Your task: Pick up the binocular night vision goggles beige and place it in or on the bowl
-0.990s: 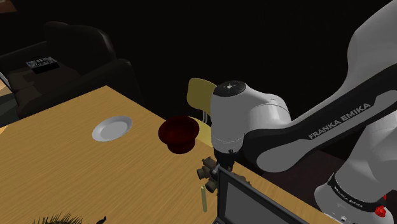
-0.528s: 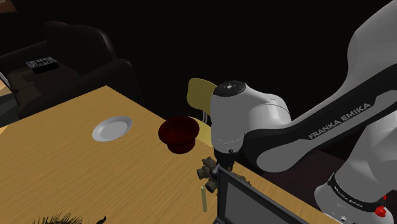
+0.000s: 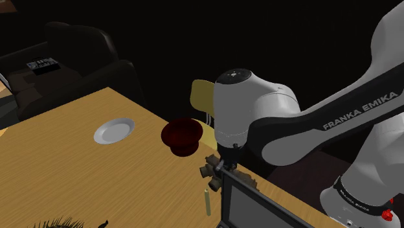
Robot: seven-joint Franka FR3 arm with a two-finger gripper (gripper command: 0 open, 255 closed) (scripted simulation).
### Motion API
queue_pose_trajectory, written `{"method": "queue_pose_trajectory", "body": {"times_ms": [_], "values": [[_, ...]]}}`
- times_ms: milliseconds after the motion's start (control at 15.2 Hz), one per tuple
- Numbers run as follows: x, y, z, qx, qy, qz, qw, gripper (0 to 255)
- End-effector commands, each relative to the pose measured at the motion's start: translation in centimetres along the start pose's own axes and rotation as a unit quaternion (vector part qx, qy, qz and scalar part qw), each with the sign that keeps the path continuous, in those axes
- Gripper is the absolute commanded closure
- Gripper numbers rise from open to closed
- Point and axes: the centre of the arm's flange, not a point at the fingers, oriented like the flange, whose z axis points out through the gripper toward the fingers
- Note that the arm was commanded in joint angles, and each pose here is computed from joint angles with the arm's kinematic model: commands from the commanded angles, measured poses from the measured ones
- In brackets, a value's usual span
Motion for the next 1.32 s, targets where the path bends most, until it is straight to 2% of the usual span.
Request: {"method": "queue_pose_trajectory", "body": {"times_ms": [0,1254], "values": [[-0.1,0.0,-1.1,0.0,0.0,0.0,1.0,255],[-0.1,0.2,-11.1,0.0,0.0,0.0,1.0,255]]}}
